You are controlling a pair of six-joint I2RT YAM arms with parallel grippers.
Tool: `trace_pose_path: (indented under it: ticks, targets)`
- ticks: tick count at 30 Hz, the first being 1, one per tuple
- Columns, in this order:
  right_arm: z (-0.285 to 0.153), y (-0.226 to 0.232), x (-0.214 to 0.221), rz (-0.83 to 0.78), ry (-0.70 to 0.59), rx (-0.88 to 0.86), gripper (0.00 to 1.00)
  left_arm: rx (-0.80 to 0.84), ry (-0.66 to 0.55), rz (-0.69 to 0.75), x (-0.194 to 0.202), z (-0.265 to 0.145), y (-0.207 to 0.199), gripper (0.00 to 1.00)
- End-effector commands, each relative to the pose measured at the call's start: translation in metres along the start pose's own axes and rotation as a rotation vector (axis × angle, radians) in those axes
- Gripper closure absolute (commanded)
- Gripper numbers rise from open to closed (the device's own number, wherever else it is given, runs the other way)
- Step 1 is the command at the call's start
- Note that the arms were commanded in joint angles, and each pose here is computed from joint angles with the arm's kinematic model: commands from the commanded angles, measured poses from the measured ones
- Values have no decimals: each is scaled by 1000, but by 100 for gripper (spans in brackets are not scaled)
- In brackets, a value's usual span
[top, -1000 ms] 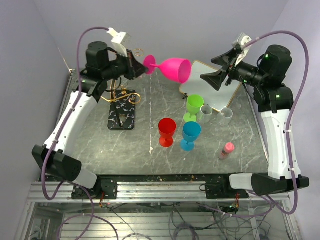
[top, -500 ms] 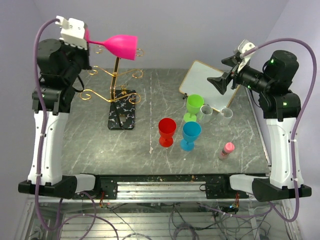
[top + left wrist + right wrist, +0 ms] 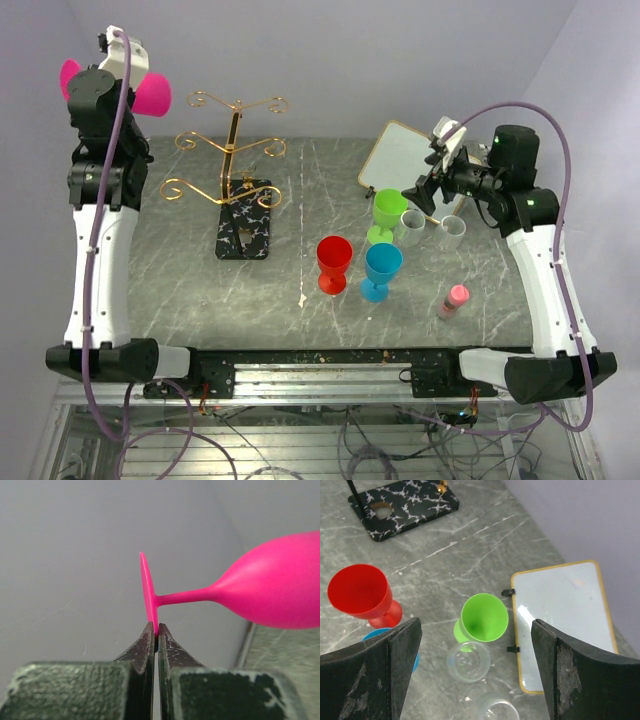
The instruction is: Place the wine glass upside down on the wine glass rack
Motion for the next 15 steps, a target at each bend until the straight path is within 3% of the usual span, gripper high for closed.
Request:
trace_pose_path:
  ticks: [1, 8, 15]
  targets:
    - [11, 3, 6, -16, -44, -36, 9, -161, 112, 124, 10, 20, 1, 93]
    - [17, 8, 17, -6, -47, -79, 8, -185, 183, 344, 22, 60, -31, 93]
    - [22, 16, 25, 9, -64, -142, 8, -86, 121, 503, 33, 88, -66, 93]
Point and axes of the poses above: each gripper's point midway between its finger pads, its own z axis out along the fingers, its own y axis along the line the jaws close on, x = y × z, the point moved 9 cm from there along -z, back along the fingers, and after that the axes turned 3 degrees about z, right-handed, at the moved point
